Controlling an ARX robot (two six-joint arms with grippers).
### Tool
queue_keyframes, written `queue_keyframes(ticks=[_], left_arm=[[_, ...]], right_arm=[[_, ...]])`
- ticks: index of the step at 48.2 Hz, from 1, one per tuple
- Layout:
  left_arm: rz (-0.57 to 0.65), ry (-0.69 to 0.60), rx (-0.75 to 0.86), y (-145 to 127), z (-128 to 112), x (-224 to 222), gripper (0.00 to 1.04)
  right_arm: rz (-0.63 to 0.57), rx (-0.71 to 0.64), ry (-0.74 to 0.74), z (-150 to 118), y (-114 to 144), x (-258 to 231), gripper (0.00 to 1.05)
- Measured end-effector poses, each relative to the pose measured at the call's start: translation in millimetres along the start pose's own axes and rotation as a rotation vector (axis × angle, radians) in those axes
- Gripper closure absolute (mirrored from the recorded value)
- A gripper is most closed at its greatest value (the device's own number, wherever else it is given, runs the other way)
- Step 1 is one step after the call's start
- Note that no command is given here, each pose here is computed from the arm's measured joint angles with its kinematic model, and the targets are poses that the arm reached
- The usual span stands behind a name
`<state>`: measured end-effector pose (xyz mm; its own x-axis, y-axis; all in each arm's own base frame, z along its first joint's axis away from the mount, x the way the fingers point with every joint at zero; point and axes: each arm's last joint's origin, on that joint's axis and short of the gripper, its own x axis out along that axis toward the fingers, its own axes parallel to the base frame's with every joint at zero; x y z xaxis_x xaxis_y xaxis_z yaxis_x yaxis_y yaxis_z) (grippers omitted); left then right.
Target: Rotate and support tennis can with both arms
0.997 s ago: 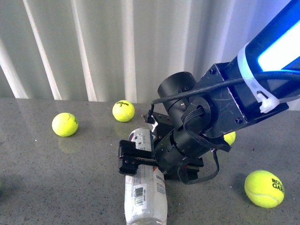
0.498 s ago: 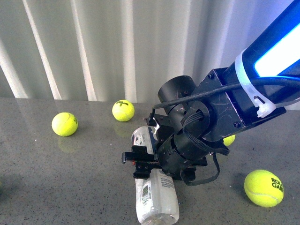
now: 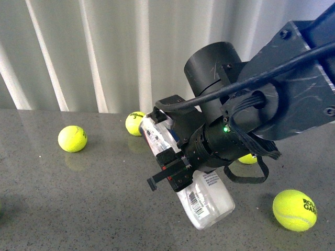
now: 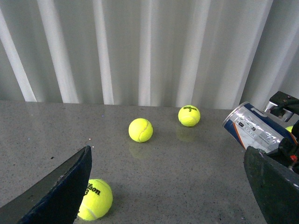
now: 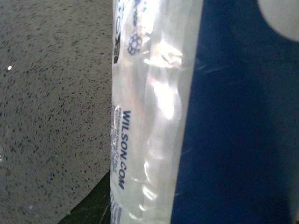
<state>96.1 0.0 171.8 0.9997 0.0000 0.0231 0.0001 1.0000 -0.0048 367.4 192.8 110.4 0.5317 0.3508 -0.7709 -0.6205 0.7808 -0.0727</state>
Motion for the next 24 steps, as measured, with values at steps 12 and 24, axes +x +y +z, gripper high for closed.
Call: queue_keyframes(ticks=[12,24], left_arm=[[0.0,0.0,0.0,0.0,0.0,0.0,0.07],[0.0,0.0,0.0,0.0,0.0,0.0,0.07]], right_arm=[[0.005,-0.486,-0.003,-26.8,4.7,-6.0,0.71],[-0.005,-0.817,0.062,-44.6,3.7,-3.2,0.68]])
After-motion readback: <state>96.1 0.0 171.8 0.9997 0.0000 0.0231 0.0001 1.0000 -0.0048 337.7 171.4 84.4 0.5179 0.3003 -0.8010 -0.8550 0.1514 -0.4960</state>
